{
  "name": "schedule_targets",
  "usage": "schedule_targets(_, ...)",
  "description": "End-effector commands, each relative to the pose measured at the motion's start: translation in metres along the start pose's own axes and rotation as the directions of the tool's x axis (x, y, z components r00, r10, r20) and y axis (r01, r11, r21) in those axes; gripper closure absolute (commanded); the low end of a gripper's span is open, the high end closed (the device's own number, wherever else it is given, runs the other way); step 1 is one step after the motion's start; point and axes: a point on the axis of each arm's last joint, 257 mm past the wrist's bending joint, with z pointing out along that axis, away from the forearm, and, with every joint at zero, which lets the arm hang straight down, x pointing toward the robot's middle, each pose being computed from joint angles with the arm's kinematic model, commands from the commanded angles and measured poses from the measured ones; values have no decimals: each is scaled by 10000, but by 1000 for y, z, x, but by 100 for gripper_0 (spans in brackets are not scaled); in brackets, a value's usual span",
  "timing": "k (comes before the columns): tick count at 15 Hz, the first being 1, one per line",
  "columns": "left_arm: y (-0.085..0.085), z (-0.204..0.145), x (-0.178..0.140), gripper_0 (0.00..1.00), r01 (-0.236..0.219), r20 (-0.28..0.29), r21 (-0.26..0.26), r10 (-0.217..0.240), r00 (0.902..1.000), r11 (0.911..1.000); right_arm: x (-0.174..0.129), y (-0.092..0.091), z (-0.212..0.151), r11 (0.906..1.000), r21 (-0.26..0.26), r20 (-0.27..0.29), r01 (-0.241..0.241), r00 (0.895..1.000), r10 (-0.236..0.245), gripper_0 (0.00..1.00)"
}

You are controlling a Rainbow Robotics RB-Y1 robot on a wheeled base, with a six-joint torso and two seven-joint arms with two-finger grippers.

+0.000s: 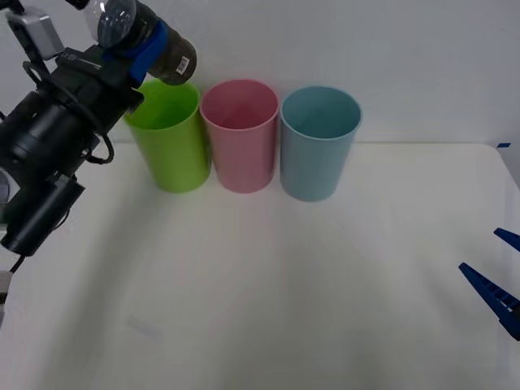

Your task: Grasp the object on the table and drop it into the matching bin: aluminum can to the light blue bin, PET bottle to the pink bin.

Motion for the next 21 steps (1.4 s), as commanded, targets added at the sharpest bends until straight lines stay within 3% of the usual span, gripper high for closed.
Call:
schedule_targets(1,5,24,12,100,-415,-343,46,416,9985,9991,0,0,0,10000,0,0,0,10000,0,0)
schedule_targets(7,8,73,39,100,-977,-1127,270,1001,9886,9949,0,0,0,10000,0,0,0,10000,0,0)
schedule_targets(13,-8,108,76,100,-1422,-2064,826,1566,9659,9864,0,0,0,10000,0,0,0,10000,0,0)
schedule_targets(19,-29,121,88,99,-1651,-2114,935,1817,9604,9818,0,0,0,10000,0,0,0,10000,0,0)
schedule_targets(21,-31,122,87,83,-1678,-2057,924,1837,9612,9815,0,0,0,10000,0,0,0,10000,0,0)
